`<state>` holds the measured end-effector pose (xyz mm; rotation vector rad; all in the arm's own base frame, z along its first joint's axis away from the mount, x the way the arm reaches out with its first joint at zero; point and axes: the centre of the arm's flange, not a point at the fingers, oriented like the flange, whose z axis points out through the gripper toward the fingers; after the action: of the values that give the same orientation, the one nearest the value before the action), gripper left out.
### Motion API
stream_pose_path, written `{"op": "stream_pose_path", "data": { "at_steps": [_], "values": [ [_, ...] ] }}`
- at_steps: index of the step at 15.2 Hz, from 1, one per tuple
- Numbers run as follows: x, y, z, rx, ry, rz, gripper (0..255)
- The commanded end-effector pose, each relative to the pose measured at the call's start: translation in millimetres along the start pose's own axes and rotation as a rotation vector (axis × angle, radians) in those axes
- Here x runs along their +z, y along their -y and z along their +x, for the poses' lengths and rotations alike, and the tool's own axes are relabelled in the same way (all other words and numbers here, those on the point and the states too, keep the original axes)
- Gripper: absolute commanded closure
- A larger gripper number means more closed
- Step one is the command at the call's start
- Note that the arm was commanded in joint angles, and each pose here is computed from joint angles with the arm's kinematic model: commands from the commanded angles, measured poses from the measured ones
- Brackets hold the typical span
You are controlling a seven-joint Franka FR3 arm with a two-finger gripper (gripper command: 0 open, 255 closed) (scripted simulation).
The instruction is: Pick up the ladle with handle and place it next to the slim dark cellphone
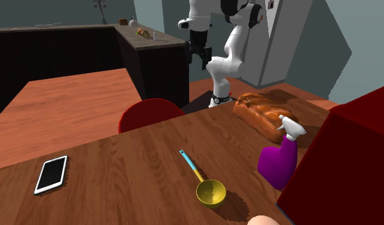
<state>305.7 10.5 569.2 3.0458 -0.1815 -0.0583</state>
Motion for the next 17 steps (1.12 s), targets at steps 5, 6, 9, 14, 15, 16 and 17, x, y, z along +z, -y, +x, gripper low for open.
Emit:
{"op": "stream_pose_path", "data": {
  "at_steps": [5, 6, 9, 14, 15, 16, 17],
  "values": [
    [20, 14, 43, -0.125, -0.027, -0.004, 0],
    [25, 18, 53, -0.156, -0.033, -0.005, 0],
    [39, 33, 84, -0.25, -0.053, -0.008, 0],
    [61, 64, 133, -0.407, -0.087, -0.013, 0],
    [65, 71, 142, -0.438, -0.093, -0.014, 0],
    [69, 78, 151, -0.469, -0.1, -0.015, 0],
    [74, 86, 159, -0.501, -0.107, -0.016, 0]
  ]
}}
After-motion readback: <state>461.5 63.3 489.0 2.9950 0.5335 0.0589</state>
